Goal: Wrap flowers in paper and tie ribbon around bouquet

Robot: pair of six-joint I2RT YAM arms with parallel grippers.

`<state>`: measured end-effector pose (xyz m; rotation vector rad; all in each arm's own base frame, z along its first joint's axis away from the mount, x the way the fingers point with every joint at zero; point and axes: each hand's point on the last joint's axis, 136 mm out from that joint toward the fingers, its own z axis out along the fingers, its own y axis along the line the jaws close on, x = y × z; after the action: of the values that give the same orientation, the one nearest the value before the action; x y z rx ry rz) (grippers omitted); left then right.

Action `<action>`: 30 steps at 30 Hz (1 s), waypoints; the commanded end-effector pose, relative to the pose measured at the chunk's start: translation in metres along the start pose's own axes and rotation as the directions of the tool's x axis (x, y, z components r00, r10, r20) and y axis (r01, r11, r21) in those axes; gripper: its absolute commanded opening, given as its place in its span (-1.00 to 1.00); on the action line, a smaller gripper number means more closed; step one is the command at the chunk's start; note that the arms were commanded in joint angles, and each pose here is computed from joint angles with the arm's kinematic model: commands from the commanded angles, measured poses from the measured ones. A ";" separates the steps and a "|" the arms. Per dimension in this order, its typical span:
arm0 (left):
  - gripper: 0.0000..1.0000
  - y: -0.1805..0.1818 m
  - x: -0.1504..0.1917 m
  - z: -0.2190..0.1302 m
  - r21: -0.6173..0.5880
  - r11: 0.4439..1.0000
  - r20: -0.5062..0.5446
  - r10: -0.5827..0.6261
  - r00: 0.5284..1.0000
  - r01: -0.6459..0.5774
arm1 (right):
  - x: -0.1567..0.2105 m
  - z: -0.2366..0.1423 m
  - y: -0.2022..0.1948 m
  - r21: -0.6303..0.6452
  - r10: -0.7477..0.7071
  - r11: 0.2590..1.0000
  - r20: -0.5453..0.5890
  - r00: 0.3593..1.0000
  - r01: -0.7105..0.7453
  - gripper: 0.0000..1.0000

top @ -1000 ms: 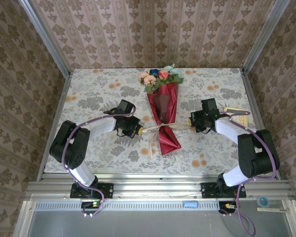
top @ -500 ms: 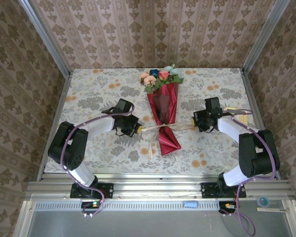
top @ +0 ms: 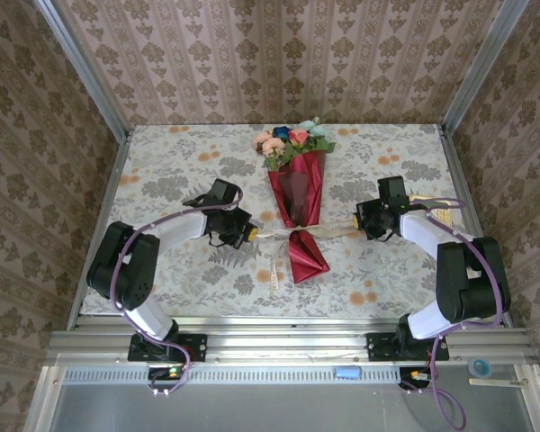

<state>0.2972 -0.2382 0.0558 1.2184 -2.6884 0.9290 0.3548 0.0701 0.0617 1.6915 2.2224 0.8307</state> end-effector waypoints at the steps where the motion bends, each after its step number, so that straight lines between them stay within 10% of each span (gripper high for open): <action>1: -1.00 0.015 -0.010 -0.010 -0.041 0.999 0.038 -0.015 0.999 0.016 | -0.026 -0.003 0.002 0.019 0.005 1.000 0.098 0.995 -0.007 -1.00; 30: -1.00 0.014 -0.012 -0.011 -0.033 0.999 0.028 -0.021 0.999 0.022 | -0.044 -0.007 0.001 0.015 0.025 1.000 0.134 0.991 -0.027 -1.00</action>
<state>0.2995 -0.2326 0.0607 1.2296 -2.6807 0.9517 0.3604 0.0531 0.0624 1.7058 2.1907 0.8119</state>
